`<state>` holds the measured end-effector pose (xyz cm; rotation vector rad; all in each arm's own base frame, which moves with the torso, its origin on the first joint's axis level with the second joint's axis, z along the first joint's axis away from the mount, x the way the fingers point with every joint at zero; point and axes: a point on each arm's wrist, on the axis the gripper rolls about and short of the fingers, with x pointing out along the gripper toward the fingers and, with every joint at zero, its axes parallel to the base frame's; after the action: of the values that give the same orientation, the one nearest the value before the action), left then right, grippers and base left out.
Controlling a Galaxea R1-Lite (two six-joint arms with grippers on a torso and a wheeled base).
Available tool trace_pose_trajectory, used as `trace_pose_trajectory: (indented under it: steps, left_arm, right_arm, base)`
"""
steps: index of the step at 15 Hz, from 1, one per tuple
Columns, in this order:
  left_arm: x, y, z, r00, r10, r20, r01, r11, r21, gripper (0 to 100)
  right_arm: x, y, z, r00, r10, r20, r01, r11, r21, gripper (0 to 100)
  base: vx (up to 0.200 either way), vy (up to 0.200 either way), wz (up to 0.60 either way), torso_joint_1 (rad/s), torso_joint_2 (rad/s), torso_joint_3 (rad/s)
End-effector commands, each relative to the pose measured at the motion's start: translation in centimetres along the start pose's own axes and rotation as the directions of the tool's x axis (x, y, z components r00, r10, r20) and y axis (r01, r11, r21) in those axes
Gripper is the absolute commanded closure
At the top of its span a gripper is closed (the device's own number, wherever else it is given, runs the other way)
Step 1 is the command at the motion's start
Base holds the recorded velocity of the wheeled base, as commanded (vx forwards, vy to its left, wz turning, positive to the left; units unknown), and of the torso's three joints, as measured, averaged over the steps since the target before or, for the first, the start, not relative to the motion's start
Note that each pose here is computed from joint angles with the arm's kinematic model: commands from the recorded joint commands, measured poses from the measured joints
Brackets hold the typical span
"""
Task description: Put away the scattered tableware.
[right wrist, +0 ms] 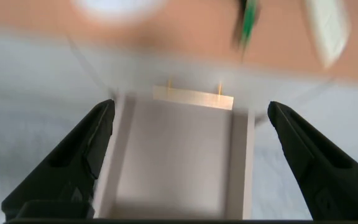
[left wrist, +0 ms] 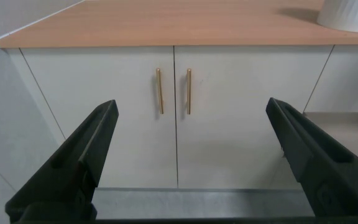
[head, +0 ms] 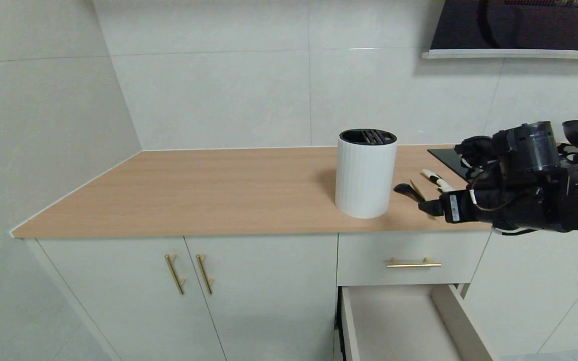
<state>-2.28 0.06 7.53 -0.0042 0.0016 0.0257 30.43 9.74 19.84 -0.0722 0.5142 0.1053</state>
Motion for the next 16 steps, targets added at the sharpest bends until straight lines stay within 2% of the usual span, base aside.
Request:
trace_pose_trajectory:
  steps: [1,4,6,11,13,16]
  left_arm:
    - [0.0,0.0,0.0,1.000,0.002,0.000,-0.002,1.000,0.000,0]
    - [0.0,0.0,0.0,1.000,0.002,0.000,-0.002,1.000,0.000,0]
    - [0.0,0.0,0.0,1.000,0.002,0.000,-0.002,1.000,0.000,0]
    - [0.0,0.0,0.0,1.000,0.000,0.000,0.000,1.000,0.000,0]
    - [0.0,0.0,0.0,1.000,0.002,0.000,-0.002,1.000,0.000,0]
    - [0.0,0.0,0.0,1.000,0.000,0.000,0.000,1.000,0.000,0]
  right_arm:
    - [2.7,-0.6,1.0,0.999,-0.033,-0.006,0.033,0.999,0.017,0]
    - [6.1,-3.4,0.6,0.993,-0.112,-0.047,0.114,0.992,0.061,0]
    - [7.7,-4.3,0.2,0.989,-0.133,-0.071,0.138,0.988,0.071,0]
    - [10.9,-4.2,-1.6,0.981,-0.137,-0.137,0.147,0.987,0.062,0]
    - [12.1,-4.1,-1.6,0.981,-0.137,-0.140,0.155,0.980,0.125,0]
    - [13.0,-4.0,-2.1,0.979,-0.137,-0.153,0.158,0.978,0.136,0]
  base:
    - [0.000,0.000,0.00,0.000,0.00,0.000]
    - [0.000,0.000,0.00,0.000,0.00,0.000]
    - [0.000,0.000,0.00,0.000,0.00,0.000]
    - [0.000,0.000,0.00,0.000,0.00,0.000]
    - [0.000,0.000,0.00,0.000,0.00,0.000]
    - [0.000,0.000,0.00,0.000,0.00,0.000]
